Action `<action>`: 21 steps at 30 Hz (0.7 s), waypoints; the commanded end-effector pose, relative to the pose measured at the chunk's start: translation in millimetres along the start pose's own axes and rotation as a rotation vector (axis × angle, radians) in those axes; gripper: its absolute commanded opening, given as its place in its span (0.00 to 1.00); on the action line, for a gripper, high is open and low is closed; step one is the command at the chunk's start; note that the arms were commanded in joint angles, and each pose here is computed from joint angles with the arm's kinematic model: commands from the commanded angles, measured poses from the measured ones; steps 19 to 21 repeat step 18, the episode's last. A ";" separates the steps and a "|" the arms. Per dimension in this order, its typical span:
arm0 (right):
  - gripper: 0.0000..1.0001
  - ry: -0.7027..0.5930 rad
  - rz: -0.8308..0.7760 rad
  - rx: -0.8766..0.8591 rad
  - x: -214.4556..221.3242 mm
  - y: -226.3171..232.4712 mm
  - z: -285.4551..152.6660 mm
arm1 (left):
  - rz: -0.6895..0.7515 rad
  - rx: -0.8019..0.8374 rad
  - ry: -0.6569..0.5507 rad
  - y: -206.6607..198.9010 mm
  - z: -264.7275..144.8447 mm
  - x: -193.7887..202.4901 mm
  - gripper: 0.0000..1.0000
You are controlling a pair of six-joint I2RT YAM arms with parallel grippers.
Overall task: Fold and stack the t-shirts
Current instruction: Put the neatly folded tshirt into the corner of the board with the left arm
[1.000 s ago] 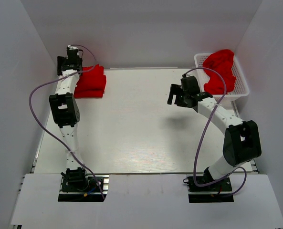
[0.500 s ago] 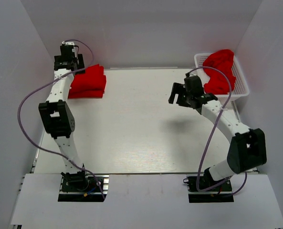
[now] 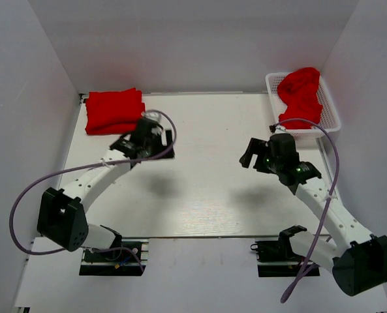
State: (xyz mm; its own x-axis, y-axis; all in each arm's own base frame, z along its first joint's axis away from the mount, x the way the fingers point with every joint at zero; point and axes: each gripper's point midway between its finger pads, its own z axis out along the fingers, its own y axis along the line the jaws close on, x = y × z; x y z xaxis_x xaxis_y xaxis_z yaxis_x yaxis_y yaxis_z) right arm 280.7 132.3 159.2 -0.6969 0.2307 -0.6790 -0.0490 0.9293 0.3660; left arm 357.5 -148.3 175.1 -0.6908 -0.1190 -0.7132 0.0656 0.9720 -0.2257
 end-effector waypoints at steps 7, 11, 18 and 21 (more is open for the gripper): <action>0.90 -0.001 0.009 0.019 28.1 -18.3 -17.3 | -0.002 -0.053 0.109 -28.2 -46.0 80.0 1.00; 0.90 -0.005 0.036 0.042 27.7 -21.2 -20.7 | 0.003 -0.056 0.057 -27.3 -53.9 73.4 1.00; 0.90 -0.058 0.030 0.017 18.8 -17.1 -25.3 | 0.017 -0.101 0.045 -24.8 -60.7 67.1 1.00; 0.90 -0.058 0.030 0.017 18.8 -17.1 -25.3 | 0.017 -0.101 0.045 -24.8 -60.7 67.1 1.00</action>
